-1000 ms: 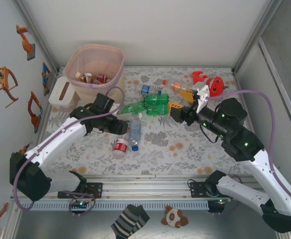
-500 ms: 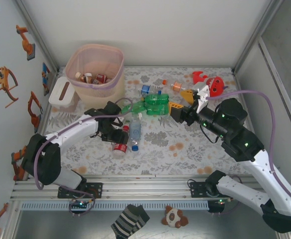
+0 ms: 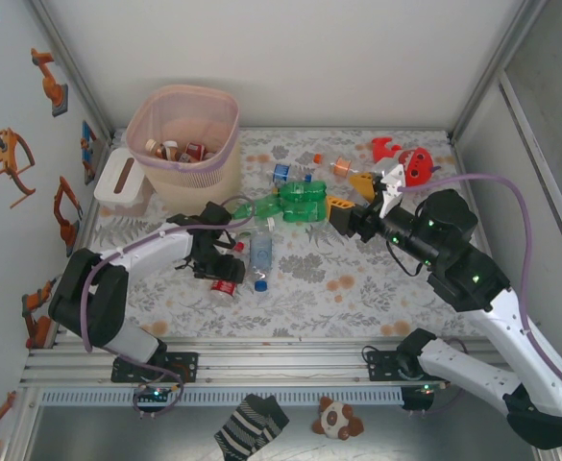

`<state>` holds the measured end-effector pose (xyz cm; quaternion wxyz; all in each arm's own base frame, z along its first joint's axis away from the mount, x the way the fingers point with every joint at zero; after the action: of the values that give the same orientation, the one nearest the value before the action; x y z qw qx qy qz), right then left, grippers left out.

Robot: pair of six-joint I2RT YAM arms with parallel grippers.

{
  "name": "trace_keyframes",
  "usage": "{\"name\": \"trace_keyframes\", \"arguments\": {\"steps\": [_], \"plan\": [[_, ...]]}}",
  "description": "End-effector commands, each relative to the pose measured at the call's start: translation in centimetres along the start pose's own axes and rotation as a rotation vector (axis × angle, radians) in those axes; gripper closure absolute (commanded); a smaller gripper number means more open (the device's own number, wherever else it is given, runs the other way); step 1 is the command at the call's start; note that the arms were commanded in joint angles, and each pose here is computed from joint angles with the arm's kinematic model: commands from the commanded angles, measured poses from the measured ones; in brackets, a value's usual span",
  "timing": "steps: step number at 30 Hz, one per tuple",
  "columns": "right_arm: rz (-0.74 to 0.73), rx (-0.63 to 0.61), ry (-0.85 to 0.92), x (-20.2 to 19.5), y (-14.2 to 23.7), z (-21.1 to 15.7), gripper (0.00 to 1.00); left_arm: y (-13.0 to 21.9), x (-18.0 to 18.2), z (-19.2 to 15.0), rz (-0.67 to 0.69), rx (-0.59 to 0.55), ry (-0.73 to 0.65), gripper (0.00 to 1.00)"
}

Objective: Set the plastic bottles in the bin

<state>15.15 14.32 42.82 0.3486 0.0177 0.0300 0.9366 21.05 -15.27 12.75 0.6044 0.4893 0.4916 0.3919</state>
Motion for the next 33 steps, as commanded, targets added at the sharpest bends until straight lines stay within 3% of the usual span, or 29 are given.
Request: {"name": "trace_keyframes", "arguments": {"steps": [1,14,20,33], "plan": [[0.002,-0.007,0.014,0.1,0.0,0.1,0.32,-0.6,0.5,-0.1,-0.02,0.017,0.017,0.32],[0.008,-0.019,0.007,0.2,0.2,0.4,0.32,-1.6,0.9,0.1,-0.018,0.029,0.034,0.33],[0.008,-0.025,0.009,0.2,0.4,0.5,0.32,-1.0,0.9,0.1,-0.016,0.012,0.032,0.39],[0.014,-0.029,0.01,0.3,0.5,0.6,0.32,5.9,-0.2,0.1,-0.024,-0.147,-0.02,0.42]]}}
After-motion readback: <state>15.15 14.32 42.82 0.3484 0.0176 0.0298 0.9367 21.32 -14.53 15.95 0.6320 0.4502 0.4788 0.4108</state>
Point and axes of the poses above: each hand's point on the last joint's axis, 136 mm out from that joint toward the fingers, its own y axis back along the fingers, its own x axis along the line the jaws close on, z = x × y, the point moved 9 cm from there along y, back along the fingers, and after that the axes turned 5 degrees about y, right-handed, at the moved point
